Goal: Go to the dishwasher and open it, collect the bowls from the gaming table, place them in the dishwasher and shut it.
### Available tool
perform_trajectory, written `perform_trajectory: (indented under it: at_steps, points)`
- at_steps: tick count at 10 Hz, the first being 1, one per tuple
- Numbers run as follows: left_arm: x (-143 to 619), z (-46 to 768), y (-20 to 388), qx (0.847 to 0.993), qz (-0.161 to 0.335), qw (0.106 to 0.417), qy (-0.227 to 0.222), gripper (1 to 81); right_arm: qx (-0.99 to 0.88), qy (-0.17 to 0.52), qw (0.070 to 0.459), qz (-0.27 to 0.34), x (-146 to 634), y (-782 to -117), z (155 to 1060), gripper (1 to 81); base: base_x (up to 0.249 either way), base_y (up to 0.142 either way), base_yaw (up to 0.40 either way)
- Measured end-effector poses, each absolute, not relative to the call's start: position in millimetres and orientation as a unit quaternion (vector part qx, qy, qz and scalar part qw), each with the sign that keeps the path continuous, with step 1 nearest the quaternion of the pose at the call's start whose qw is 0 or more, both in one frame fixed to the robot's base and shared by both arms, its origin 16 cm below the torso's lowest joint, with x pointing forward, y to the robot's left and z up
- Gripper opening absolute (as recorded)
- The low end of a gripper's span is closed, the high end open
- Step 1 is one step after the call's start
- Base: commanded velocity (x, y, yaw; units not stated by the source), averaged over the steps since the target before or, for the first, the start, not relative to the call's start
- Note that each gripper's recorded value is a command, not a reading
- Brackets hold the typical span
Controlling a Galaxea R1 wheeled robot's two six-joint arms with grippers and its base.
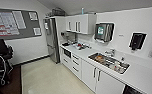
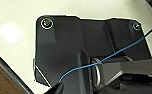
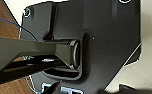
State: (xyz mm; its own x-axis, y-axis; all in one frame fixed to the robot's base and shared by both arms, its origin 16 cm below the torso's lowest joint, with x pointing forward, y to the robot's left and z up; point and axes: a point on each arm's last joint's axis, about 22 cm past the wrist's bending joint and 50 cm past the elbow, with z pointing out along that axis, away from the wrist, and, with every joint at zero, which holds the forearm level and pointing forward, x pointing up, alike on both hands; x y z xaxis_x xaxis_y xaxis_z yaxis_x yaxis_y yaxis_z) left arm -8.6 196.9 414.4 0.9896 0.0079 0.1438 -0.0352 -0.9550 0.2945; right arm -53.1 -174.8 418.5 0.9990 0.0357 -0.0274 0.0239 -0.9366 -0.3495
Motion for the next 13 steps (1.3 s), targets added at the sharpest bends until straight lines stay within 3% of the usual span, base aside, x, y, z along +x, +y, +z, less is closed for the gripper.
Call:
perform_trajectory:
  at_steps: [13]
  points:
    - [-9,414,197,0.986,0.072,0.150,-0.008,81.1,-0.983,-0.018,0.183,0.012,-51,-165,419,81.1,0.000,0.000,0.362]
